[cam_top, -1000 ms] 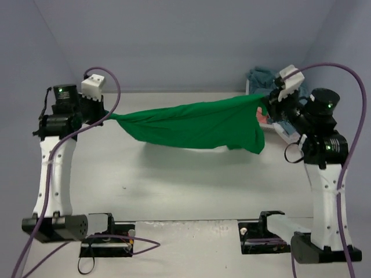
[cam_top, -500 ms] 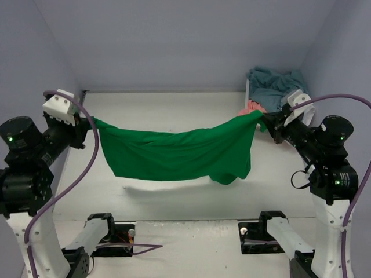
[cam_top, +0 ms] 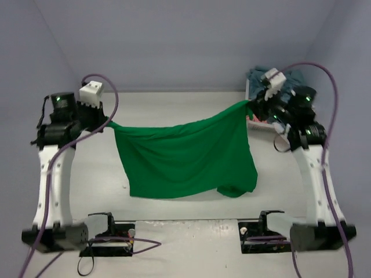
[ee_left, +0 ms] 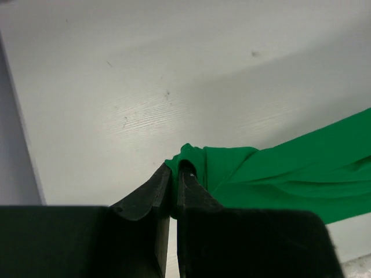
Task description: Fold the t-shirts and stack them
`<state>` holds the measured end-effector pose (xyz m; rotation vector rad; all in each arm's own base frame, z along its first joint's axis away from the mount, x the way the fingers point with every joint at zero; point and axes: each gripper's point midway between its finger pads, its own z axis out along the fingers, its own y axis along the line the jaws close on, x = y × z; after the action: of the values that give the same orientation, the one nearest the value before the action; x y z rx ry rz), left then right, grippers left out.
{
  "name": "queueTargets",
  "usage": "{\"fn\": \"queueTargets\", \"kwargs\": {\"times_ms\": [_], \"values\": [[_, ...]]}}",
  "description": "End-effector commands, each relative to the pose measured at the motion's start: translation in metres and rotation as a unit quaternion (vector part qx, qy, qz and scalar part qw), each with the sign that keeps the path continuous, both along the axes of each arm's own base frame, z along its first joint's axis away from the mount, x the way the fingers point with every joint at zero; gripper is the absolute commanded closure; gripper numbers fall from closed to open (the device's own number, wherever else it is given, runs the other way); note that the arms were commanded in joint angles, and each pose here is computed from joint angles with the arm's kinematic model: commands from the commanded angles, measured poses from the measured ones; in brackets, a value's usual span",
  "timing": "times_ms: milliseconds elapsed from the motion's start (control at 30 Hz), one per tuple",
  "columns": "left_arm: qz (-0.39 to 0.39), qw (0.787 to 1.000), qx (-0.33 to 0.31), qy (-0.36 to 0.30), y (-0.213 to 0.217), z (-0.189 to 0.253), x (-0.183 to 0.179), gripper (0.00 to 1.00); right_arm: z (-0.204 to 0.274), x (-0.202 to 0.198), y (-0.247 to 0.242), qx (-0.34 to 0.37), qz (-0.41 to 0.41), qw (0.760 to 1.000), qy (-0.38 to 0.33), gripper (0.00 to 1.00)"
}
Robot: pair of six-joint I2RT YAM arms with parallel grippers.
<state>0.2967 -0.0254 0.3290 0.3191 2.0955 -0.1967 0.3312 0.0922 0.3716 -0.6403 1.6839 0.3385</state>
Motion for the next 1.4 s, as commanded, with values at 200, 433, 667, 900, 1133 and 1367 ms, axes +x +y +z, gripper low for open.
{"fn": "queueTargets", "kwargs": {"times_ms": [200, 433, 667, 900, 1133, 1367], "values": [[0.035, 0.998, -0.007, 0.059, 0.022, -0.078, 0.138, 1.00, -0.119, 0.122, 0.020, 0.003, 0.024, 0.993, 0.114, 1.00], [0.051, 0.995, 0.002, 0.085, 0.022, -0.125, 0.194, 1.00, -0.164, 0.162, 0.038, -0.011, 0.011, 0.992, 0.129, 1.00], [0.103, 0.989, 0.009, 0.103, 0.036, -0.157, 0.228, 0.97, -0.193, 0.202, 0.036, -0.018, -0.080, 0.989, 0.123, 0.99], [0.134, 0.988, 0.012, 0.075, 0.044, -0.143, 0.218, 0.38, -0.201, 0.183, 0.037, -0.083, -0.106, 0.982, 0.136, 0.43], [0.065, 0.996, 0.020, 0.057, 0.026, -0.102, 0.160, 0.21, -0.180, 0.087, 0.046, -0.114, -0.004, 0.977, 0.179, 0.29], [-0.099, 0.992, 0.021, 0.079, -0.021, -0.076, 0.041, 0.22, -0.203, -0.040, 0.070, -0.275, 0.096, 0.941, 0.173, 0.31]]}}
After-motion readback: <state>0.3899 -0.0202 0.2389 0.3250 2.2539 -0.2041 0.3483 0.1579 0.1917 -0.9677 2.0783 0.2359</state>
